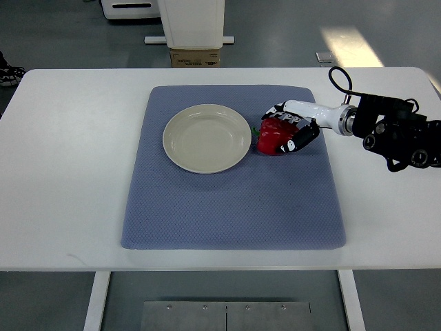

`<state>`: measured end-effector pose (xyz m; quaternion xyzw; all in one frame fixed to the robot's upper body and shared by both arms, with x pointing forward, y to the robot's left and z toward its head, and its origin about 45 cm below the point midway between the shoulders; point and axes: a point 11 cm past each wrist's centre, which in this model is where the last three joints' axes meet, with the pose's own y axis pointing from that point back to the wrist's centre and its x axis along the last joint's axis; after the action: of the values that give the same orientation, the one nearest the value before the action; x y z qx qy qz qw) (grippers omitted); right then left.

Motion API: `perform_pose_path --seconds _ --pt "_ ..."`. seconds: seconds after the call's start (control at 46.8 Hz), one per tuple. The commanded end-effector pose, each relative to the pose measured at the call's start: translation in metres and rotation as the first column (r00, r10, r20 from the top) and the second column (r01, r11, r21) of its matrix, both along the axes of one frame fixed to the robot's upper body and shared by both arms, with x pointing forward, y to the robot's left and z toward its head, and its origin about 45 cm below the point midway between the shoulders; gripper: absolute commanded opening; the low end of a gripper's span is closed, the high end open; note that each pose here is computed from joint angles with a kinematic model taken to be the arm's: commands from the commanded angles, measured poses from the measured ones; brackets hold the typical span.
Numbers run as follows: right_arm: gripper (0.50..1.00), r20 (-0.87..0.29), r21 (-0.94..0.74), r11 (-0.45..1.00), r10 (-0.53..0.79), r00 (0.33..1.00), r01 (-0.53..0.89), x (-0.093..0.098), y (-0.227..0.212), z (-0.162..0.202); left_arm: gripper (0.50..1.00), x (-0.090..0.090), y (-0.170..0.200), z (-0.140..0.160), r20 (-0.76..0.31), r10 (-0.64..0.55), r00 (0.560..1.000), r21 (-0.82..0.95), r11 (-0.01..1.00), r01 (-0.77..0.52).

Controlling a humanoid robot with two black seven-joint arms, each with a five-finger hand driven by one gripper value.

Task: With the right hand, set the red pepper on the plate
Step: 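Lift the pepper and carry it onto the cream plate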

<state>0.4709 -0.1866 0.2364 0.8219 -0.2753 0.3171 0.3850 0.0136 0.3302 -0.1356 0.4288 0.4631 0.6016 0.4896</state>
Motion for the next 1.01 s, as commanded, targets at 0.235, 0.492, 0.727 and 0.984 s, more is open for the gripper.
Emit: perform_pose_path --seconds 0.235,0.492,0.727,0.984 --pt "0.5 0.065 0.052 0.999 -0.016 0.998 0.012 0.016 0.018 0.039 1.0 0.0 0.0 0.0 0.0 -0.001 1.0 0.0 1.0 0.001" --pt "0.5 0.072 0.072 0.997 0.028 0.997 -0.033 0.015 0.068 0.049 1.0 0.0 0.0 0.0 0.0 0.001 1.0 0.0 1.0 -0.001" --pt "0.5 0.071 0.071 0.995 0.07 0.995 -0.075 0.01 0.112 0.043 1.0 0.0 0.0 0.0 0.0 0.001 1.0 0.0 1.0 -0.001" --pt "0.5 0.056 0.098 0.989 0.107 0.993 -0.112 -0.001 0.146 0.04 1.0 0.0 0.0 0.0 0.0 0.001 1.0 0.0 1.0 -0.001"
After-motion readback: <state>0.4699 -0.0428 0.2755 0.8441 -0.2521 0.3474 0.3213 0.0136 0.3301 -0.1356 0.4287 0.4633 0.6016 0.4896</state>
